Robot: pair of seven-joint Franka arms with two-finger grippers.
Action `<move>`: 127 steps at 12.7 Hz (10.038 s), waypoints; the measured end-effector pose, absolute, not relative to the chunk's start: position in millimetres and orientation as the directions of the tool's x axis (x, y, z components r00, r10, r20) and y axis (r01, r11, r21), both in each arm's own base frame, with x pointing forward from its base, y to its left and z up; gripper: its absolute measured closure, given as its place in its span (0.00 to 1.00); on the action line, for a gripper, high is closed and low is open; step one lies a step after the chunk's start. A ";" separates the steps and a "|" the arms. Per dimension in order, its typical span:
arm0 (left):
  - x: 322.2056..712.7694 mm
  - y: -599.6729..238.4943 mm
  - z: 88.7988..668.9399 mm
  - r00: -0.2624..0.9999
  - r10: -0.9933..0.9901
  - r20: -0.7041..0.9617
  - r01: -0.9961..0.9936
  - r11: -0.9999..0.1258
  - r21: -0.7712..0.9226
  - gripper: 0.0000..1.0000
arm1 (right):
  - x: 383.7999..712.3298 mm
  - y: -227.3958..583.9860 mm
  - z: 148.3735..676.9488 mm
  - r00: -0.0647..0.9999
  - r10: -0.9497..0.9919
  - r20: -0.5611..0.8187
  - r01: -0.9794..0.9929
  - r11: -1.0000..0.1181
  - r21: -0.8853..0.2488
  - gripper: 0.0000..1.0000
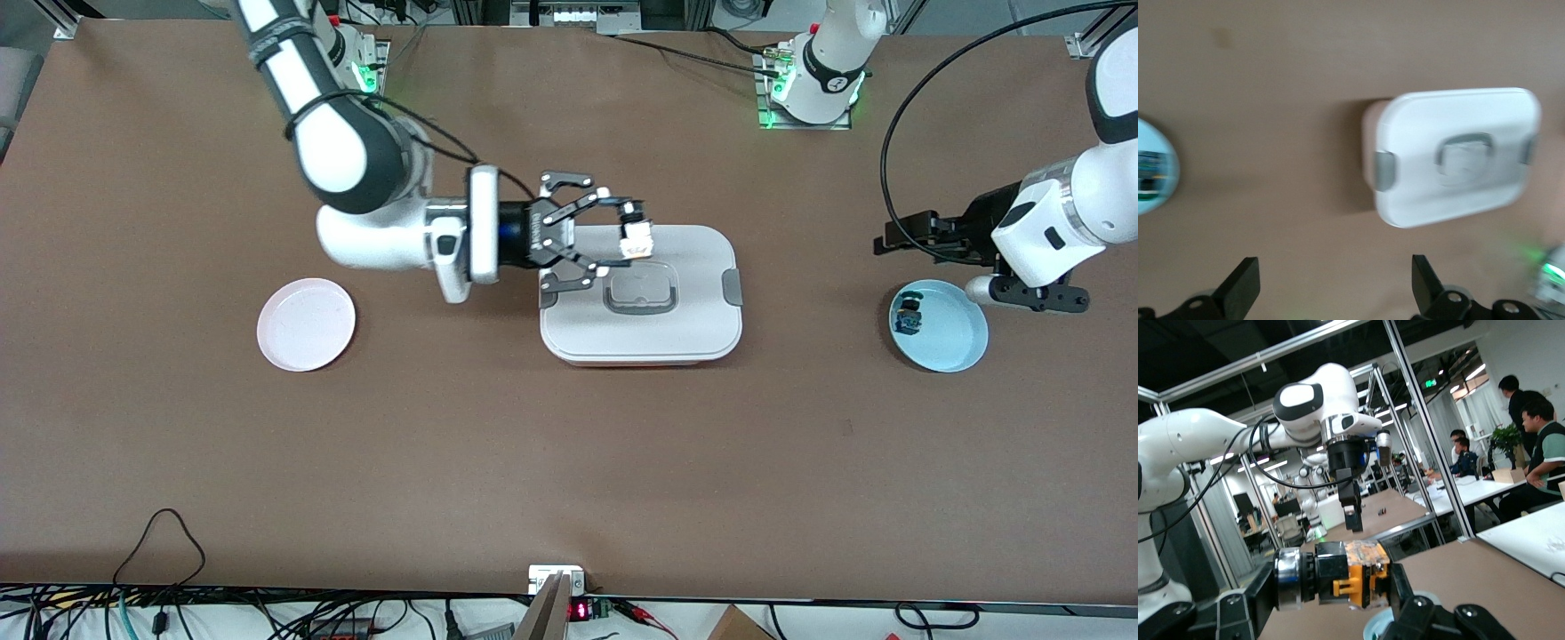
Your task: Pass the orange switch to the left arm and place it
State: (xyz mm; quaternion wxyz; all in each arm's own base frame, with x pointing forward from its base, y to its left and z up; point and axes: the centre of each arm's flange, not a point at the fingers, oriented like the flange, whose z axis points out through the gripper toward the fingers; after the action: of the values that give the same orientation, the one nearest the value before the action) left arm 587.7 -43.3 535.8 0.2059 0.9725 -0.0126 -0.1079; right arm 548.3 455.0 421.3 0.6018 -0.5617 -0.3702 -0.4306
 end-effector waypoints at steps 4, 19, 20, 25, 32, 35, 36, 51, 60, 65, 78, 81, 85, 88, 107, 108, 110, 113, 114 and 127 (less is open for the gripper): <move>586.3 -25.2 506.9 0.977 -0.126 -0.174 0.027 -0.731 0.682 0.00 | 552.5 455.9 412.2 0.340 -0.141 0.930 0.938 -0.025 -0.346 0.29; 603.6 -178.3 403.1 0.941 -0.028 -0.337 0.333 -0.088 0.939 0.00 | 555.0 457.4 389.3 0.270 -0.113 0.956 0.959 -0.054 -0.278 0.29; 603.6 -185.3 402.2 0.939 -0.020 -0.343 0.341 -0.075 0.937 0.00 | 555.4 457.0 389.2 0.266 -0.112 0.957 0.960 -0.057 -0.274 0.29; 603.2 -205.6 402.4 0.934 0.001 -0.358 0.358 -0.033 0.933 0.00 | 557.1 454.9 389.0 0.263 -0.110 0.959 0.961 -0.064 -0.271 0.29; 592.0 -240.3 404.9 0.932 -0.043 -0.359 0.358 -0.035 0.933 0.00 | 558.4 453.6 389.4 0.258 -0.109 0.960 0.961 -0.068 -0.266 0.29; 589.2 -246.8 406.3 0.933 -0.054 -0.357 0.355 -0.038 0.934 0.00 | 558.9 453.0 389.4 0.257 -0.109 0.960 0.962 -0.069 -0.265 0.29; 588.5 -248.3 406.8 0.933 -0.056 -0.356 0.354 -0.039 0.934 0.00 | 559.0 452.8 389.4 0.256 -0.109 0.960 0.962 -0.070 -0.265 0.29; 588.5 -247.4 412.9 0.940 -0.054 -0.336 0.334 -0.035 0.942 0.66 | 561.4 450.5 389.9 0.258 -0.109 0.960 0.961 -0.071 -0.266 0.29; 589.0 -247.4 413.0 0.941 -0.047 -0.335 0.334 -0.038 0.942 0.66 | 620.9 341.2 401.6 0.184 -0.029 0.982 0.982 0.040 -0.183 0.00; 595.9 -212.8 421.2 0.947 -0.044 -0.319 0.317 -0.042 0.947 0.66 | 641.3 181.8 406.6 0.169 0.008 0.986 0.955 0.245 -0.166 0.00; 578.1 -59.8 430.8 0.974 -0.131 -0.183 0.085 -0.539 0.838 0.66 | 568.7 -2.7 609.9 0.706 0.683 0.186 0.657 -0.534 -0.532 0.00; 572.0 -36.5 433.3 0.961 -0.254 -0.108 -0.094 -0.669 0.737 0.66 | 554.9 -1.4 658.2 0.724 0.689 0.017 0.648 -0.672 -0.358 0.00; 568.8 16.9 437.2 0.890 -0.454 -0.034 -0.357 -0.741 0.569 0.66 | 527.0 7.5 711.9 0.765 0.635 -0.103 0.619 -0.770 -0.153 0.00; 568.3 65.3 444.7 0.797 -0.603 -0.029 -0.536 -0.729 0.426 0.66 | 516.9 14.6 725.6 0.919 0.364 -0.152 0.365 -0.931 -0.024 0.00; 579.6 229.4 248.7 0.151 -0.988 -0.035 -0.959 -0.155 0.238 0.66 | 510.8 -25.3 520.0 0.970 0.202 -0.135 0.202 -0.979 -0.009 0.00; 575.4 226.0 237.8 0.147 -0.989 -0.033 -0.958 -0.151 0.244 0.66 | 509.1 -24.9 524.2 0.971 0.203 -0.127 0.204 -0.979 -0.008 0.00; 564.5 215.5 214.7 0.135 -0.990 -0.030 -0.960 -0.138 0.244 0.66 | 506.7 -24.1 530.5 0.972 0.205 -0.115 0.206 -0.979 -0.007 0.00; 551.9 207.7 195.1 0.125 -0.992 -0.029 -0.962 -0.128 0.241 0.66 | 505.7 -20.6 532.4 0.971 0.212 -0.111 0.213 -0.977 -0.006 0.00; 547.8 206.7 189.8 0.120 -0.992 -0.029 -0.964 -0.123 0.236 0.66 | 505.3 -19.2 533.4 0.971 0.215 -0.109 0.215 -0.977 -0.006 0.00; 557.5 190.4 258.5 0.050 -0.999 0.006 -0.986 -0.049 0.157 0.00 | 580.4 7.8 552.5 0.970 0.231 -0.079 0.232 -0.973 0.002 0.00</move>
State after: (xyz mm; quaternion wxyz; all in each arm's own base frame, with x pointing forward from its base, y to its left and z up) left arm 557.5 190.4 258.5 0.0591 0.7222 -0.6872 -0.0522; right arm 580.4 7.8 552.5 -0.0057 -0.9924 -0.1166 0.0391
